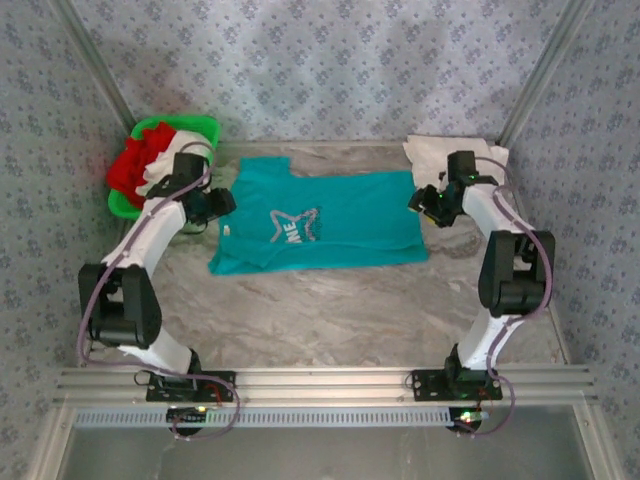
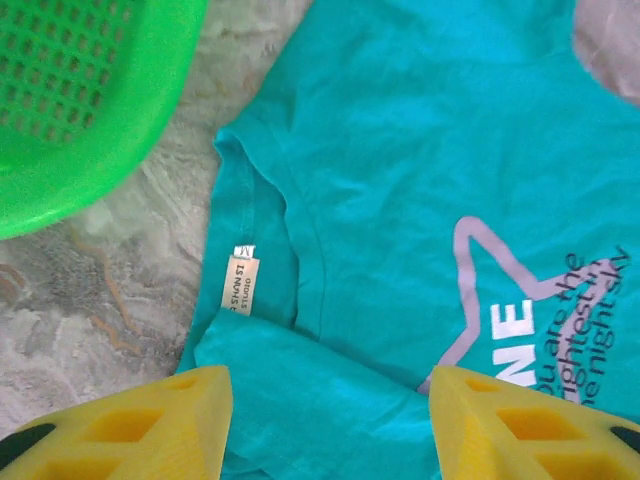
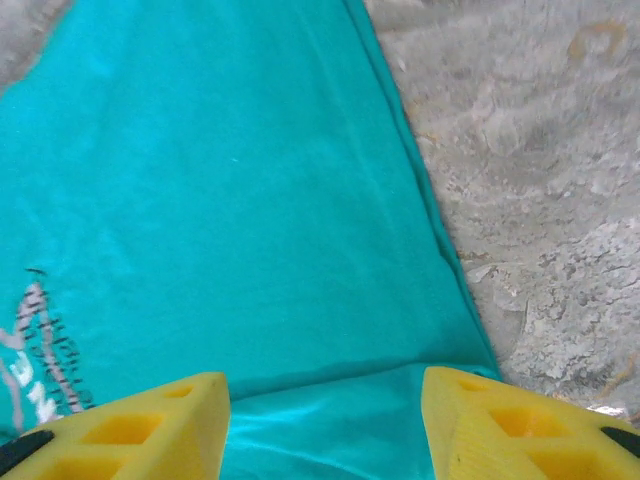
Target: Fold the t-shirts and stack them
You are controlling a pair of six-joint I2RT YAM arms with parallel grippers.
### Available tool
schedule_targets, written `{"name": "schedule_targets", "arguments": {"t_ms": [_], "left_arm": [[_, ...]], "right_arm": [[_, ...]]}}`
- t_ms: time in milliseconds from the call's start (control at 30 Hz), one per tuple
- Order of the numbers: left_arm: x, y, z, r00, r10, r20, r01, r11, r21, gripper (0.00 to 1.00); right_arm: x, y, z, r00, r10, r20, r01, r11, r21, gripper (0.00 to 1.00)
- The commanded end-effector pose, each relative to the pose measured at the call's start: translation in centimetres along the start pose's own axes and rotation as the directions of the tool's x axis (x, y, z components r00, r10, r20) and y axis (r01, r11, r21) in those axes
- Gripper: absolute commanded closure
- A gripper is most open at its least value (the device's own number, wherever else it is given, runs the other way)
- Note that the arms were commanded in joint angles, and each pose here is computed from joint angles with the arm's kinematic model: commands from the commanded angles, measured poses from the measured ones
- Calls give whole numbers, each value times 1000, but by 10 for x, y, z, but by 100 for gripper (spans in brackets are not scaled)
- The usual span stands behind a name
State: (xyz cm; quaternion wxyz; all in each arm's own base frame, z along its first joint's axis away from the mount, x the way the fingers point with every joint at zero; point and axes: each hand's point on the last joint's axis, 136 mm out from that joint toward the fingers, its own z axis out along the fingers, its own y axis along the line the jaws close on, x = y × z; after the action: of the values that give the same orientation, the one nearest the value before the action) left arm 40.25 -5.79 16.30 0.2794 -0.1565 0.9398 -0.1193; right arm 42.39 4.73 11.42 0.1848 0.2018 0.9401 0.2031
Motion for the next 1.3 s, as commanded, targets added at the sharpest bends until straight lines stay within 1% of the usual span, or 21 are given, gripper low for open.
{"name": "schedule_targets", "arguments": {"t_ms": [0,33,67,133,200,233,333,433,600,833,967,1100,1167,1267], "left_arm": [[6,-8,-29,998,5,60,-7,1000,30,46],[18,-8,-30,999,18,44,-19,999,31,47],[30,-6,-30,1000,19,22,-19,999,26,48],[56,-1,-24,999,2,-36,-1,999,36,52],[75,5,-18,998,-10,-65,12,999,34,54],[83,8,-13,997,-16,-80,18,999,32,55],[97,11,1,992,-20,-126,23,999,27,57],[102,10,14,987,-13,-162,18,999,29,57],[101,8,25,987,-6,-162,10,1000,26,58],[100,11,29,988,-7,-156,9,1000,11,59],[96,11,25,990,-3,-141,4,1000,7,59],[94,11,22,991,1,-134,0,1000,4,59],[93,11,21,992,7,-130,-7,1000,-3,58],[91,10,17,992,11,-130,-12,1000,-2,58]], "right_arm": [[5,13,-37,998,-33,56,36,998,-56,48],[10,16,-39,996,-40,74,47,995,-90,50],[21,10,-36,997,-25,66,32,995,-98,53],[41,0,-28,998,9,57,-2,993,-119,70],[56,-10,-18,999,37,35,-33,993,-114,79],[63,-17,-12,998,54,16,-52,994,-99,81],[75,-32,6,997,78,-27,-80,995,-64,83],[81,-43,23,991,103,-82,-106,994,-27,86],[80,-46,41,989,111,-97,-114,993,-26,86],[56,-41,54,993,103,-60,-105,994,-22,86],[39,-34,62,992,120,-34,-121,991,-49,86],[19,-21,61,993,119,9,-118,990,-77,85],[9,-18,59,989,147,29,-145,986,-79,85],[0,-13,58,987,156,30,-152,984,-91,85]]}}
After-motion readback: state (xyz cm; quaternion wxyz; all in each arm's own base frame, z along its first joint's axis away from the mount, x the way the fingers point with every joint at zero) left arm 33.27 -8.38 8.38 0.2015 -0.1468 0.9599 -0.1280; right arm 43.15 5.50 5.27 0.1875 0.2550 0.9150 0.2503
